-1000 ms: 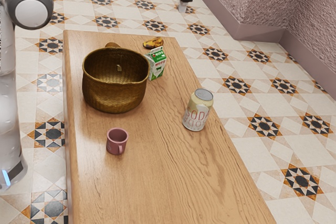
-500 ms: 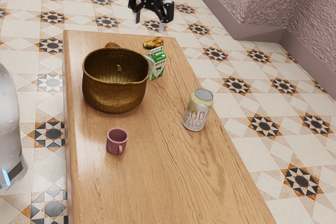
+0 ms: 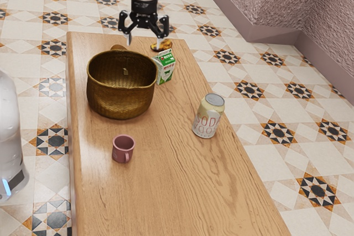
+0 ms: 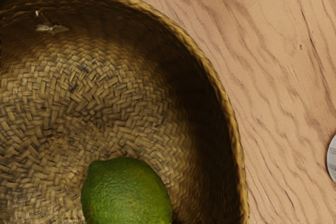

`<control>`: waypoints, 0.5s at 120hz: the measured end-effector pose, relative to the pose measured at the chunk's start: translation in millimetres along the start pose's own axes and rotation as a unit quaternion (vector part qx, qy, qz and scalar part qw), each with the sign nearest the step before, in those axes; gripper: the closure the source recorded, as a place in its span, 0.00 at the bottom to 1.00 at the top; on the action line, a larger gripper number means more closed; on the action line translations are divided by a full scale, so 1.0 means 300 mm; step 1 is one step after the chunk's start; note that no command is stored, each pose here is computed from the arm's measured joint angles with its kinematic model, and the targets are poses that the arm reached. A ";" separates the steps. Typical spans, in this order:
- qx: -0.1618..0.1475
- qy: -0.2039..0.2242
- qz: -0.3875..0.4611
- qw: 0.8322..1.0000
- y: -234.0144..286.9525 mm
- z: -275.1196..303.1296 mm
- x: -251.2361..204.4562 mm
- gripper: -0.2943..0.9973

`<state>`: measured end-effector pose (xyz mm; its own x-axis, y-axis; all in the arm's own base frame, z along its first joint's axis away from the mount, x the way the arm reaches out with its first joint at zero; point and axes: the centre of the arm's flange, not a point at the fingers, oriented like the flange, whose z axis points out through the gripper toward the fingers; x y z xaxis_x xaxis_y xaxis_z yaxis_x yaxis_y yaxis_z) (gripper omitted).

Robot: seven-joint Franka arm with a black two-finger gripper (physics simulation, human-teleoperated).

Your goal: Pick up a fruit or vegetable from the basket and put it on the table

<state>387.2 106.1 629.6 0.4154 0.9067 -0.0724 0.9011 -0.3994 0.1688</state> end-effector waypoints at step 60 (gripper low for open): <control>0.017 -0.091 -0.158 0.983 -0.078 0.250 -0.010 0.23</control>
<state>374.1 102.5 552.1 0.1264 0.9484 -0.2909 0.9911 -0.1084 0.0772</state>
